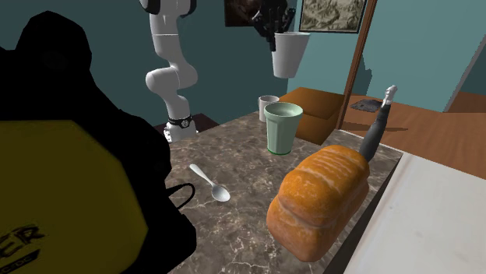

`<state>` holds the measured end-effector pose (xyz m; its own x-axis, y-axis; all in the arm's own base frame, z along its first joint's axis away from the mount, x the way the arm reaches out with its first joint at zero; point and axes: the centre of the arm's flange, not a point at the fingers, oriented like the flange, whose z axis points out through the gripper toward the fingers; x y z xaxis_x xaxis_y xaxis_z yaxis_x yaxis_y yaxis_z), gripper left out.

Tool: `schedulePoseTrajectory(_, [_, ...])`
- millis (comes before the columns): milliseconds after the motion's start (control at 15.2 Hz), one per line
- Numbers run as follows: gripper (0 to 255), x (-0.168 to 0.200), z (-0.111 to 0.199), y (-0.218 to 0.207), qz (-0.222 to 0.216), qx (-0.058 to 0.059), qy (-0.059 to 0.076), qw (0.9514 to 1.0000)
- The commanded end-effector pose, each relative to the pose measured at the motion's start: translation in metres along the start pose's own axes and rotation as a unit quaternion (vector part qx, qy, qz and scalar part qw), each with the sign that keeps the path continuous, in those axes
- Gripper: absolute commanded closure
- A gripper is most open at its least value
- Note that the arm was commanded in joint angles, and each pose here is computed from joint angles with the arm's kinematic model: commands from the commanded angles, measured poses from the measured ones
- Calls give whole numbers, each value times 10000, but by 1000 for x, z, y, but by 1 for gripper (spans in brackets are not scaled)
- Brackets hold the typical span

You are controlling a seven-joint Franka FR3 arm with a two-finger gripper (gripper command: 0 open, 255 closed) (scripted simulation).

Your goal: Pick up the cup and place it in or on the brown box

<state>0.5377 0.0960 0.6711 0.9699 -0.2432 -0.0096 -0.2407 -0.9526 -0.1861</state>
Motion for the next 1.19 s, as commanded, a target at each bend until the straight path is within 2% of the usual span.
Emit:
schedulePoseTrajectory(0, [255, -5, 3, -28, 9, 3, 3, 10000])
schedulePoseTrajectory(660, [255, -25, 15, -157, 9, 3, 3, 10000])
schedulePoseTrajectory(1122, [255, -24, 52, -150, 9, 3, 3, 10000])
